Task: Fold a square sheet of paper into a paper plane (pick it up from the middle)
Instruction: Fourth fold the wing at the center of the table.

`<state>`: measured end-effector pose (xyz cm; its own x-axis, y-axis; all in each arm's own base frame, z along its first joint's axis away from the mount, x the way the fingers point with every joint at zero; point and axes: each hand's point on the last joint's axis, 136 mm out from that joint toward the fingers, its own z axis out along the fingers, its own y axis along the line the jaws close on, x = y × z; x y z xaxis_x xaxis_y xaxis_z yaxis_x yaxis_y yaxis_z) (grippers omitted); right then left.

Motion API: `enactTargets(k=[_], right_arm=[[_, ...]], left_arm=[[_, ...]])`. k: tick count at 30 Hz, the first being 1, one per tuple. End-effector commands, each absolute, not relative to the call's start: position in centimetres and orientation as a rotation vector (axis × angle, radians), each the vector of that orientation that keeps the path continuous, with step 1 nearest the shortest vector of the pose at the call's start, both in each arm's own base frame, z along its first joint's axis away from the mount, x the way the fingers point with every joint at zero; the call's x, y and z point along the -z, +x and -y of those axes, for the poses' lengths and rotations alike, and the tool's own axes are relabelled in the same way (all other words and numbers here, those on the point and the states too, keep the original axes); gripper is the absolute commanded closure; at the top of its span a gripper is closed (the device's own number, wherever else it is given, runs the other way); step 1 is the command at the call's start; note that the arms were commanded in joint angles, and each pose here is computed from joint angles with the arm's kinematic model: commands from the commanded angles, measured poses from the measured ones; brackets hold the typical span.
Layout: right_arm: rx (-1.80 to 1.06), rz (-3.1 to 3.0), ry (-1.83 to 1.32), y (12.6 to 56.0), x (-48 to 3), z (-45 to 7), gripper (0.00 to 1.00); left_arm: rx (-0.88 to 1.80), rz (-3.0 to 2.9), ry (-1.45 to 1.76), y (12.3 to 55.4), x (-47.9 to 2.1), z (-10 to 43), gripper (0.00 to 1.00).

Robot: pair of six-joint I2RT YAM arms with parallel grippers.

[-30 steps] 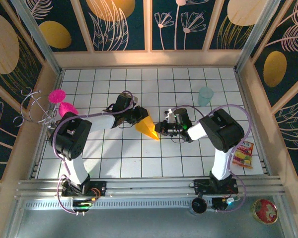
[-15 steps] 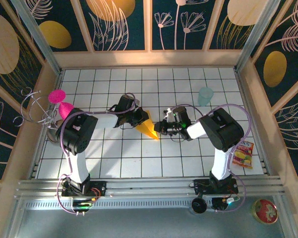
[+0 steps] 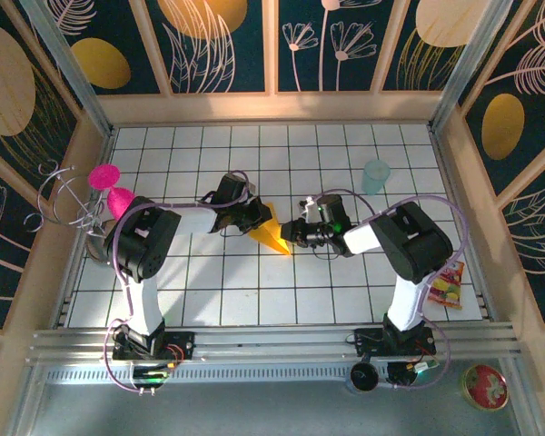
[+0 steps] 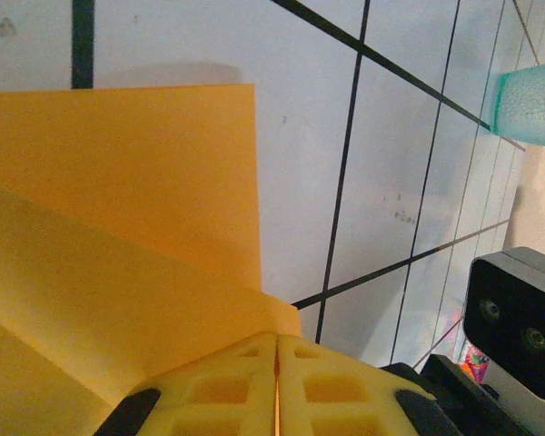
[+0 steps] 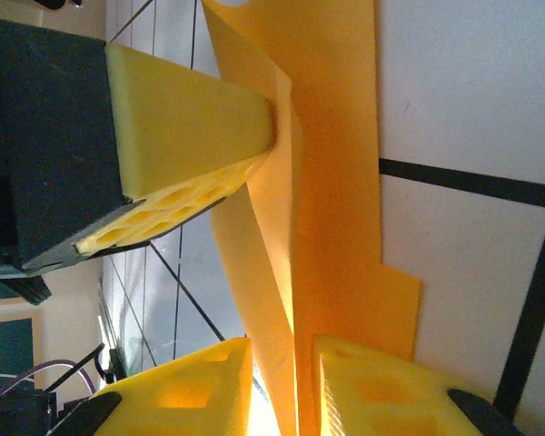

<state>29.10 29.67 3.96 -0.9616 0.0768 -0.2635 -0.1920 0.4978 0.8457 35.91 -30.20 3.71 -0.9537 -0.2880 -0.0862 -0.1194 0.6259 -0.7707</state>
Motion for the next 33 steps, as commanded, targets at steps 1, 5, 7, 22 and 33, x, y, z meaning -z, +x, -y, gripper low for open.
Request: enactTargets(k=[1, 5, 7, 22, 33], right_arm=[[-1.424, -2.501, -0.111, 28.4, -4.2, -28.9, 0.75], [-1.411, -2.529, -0.109, 27.6, -3.8, -28.4, 0.76], [-1.401, -2.543, -0.114, 27.3, -3.7, -28.2, 0.77], [-1.342, -2.641, -0.09, 26.4, -1.3, -27.8, 0.87], [-1.285, -2.652, -0.074, 27.0, -1.6, -27.5, 0.81]], left_arm=[[1.23, -2.653, -0.306, 36.2, -3.7, 30.5, 0.91], [1.228, -2.655, -0.304, 36.2, -3.6, 30.4, 0.91], [1.228, -2.659, -0.307, 36.0, -3.5, 30.4, 0.91], [1.231, -2.665, -0.308, 35.7, -3.1, 30.3, 0.91], [1.241, -2.672, -0.295, 35.8, -2.8, 30.5, 0.91]])
